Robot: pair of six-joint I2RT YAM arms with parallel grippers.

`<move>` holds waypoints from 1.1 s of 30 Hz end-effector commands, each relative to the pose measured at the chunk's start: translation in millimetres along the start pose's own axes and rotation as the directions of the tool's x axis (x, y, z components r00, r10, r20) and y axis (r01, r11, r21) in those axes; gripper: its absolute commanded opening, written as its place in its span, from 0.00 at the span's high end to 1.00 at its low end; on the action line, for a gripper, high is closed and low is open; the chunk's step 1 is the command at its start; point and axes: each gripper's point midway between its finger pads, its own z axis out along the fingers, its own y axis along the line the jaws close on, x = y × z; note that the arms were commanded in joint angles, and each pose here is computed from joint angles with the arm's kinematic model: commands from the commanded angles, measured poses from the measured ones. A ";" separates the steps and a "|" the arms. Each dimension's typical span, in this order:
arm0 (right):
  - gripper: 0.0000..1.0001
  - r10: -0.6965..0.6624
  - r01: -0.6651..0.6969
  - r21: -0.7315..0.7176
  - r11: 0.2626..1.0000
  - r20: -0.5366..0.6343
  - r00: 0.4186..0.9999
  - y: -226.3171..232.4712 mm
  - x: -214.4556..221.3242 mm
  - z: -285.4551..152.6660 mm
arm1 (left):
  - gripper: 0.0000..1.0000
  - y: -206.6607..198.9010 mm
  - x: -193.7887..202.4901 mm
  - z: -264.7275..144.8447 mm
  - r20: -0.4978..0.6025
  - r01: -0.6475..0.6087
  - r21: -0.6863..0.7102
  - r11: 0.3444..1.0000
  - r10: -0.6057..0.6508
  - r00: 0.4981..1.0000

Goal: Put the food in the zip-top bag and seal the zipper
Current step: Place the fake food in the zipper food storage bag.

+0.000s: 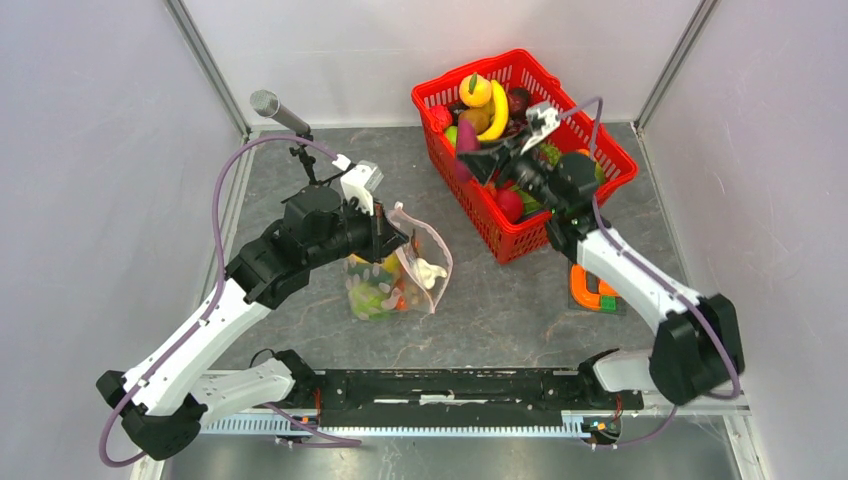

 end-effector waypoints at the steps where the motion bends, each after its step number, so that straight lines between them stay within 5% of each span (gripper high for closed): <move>1: 0.79 -0.095 0.111 -0.179 0.978 0.095 0.991 76.9 -16.8 -33.1 | 0.97 -2.5 -20.9 -1.4 0.093 0.030 -0.003 1.000 -0.030 0.995; 9: 0.79 -0.109 0.108 -0.297 0.949 0.012 0.994 140.6 32.9 -58.7 | 0.96 2.3 -28.5 -4.6 0.125 0.040 -0.038 0.999 -0.035 0.992; 17: 0.78 -0.117 0.064 -0.277 0.959 -0.179 0.977 146.5 85.7 -54.0 | 0.97 7.3 -26.5 -12.0 0.122 0.050 -0.070 0.996 -0.041 0.992; 33: 0.68 -0.148 -0.010 -0.310 0.951 -0.482 0.863 183.6 138.2 -36.7 | 0.96 20.0 -21.3 -18.7 0.089 0.035 -0.146 0.989 -0.022 0.996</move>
